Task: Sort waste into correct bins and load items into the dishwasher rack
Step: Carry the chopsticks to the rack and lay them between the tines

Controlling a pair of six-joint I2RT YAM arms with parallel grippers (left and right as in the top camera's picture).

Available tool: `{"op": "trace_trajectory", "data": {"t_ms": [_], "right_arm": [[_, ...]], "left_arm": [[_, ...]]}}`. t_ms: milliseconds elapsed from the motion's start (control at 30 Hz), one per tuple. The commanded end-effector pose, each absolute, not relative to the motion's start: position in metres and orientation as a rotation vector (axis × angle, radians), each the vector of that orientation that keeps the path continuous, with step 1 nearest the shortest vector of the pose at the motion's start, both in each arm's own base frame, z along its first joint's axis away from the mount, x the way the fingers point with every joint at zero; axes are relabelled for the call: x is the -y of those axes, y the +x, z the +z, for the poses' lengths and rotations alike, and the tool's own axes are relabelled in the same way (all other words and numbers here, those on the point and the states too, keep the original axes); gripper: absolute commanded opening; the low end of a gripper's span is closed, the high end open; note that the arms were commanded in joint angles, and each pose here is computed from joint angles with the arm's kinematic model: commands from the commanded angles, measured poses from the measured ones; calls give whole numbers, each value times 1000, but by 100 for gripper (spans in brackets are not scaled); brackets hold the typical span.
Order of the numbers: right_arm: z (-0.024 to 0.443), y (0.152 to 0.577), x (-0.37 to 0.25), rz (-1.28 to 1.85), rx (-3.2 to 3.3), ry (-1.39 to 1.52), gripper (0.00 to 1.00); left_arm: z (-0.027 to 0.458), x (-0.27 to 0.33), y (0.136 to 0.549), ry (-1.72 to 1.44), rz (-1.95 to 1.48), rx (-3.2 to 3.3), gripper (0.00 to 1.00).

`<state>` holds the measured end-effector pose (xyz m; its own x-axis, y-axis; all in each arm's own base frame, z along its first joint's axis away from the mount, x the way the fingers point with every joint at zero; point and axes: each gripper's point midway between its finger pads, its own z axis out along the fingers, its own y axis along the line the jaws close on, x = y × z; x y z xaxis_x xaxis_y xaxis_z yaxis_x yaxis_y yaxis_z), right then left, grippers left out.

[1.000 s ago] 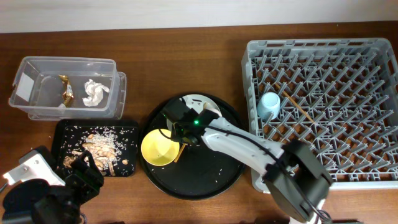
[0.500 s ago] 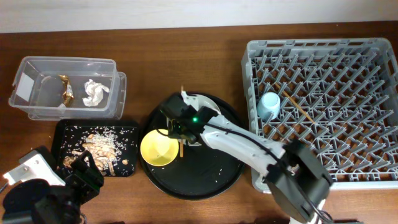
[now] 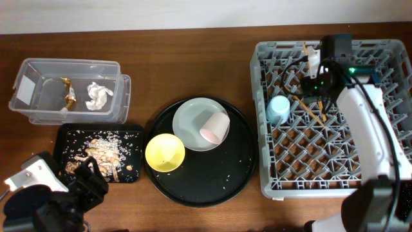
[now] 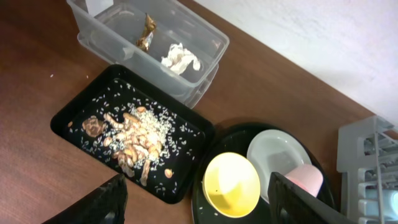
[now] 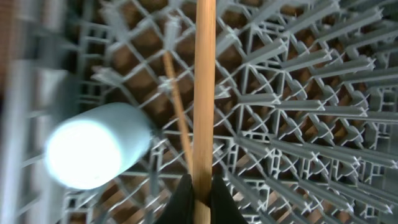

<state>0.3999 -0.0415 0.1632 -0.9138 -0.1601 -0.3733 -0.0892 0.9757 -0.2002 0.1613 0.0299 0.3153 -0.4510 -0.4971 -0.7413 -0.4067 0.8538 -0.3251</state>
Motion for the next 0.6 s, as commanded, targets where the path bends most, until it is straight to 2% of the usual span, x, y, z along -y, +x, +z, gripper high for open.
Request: {"op": "trace_trajectory", "data": {"t_ms": [0,100,133,167,200,267,367,400,467,567], "right_arm": [[131,399,43,-180,-2818,-206,8],[108,397,39,-139,-2884,-213,20],[107,396,33,-87,-2888,-221,55],[107,395,33,-86,-2892,-221,63],[107,395,33,-86,-2891,-221,64],[105,390,32,-82,-2915,-222,63],[99,344,31,-55,-3106,13,51],[99,335,31,-64,-3142,67,41],[100,319,30,-64,-3206,147,27],[102,313,48,-235,-3213,203,24]], "left_arm": [[311,-29,162,-636,-118,-2119,72],[311,-29,162,-636,-117,-2120,72],[311,-29,162,-636,-117,-2120,72],[311,-29,162,-636,-117,-2120,72],[311,-29,162,-636,-118,-2121,72],[311,-29,162,-636,-118,-2121,72],[310,-29,162,-637,-117,-2124,72],[310,-29,162,-637,-117,-2124,72],[310,-29,162,-637,-117,-2125,72],[309,-29,161,-638,-116,-2128,72]]}}
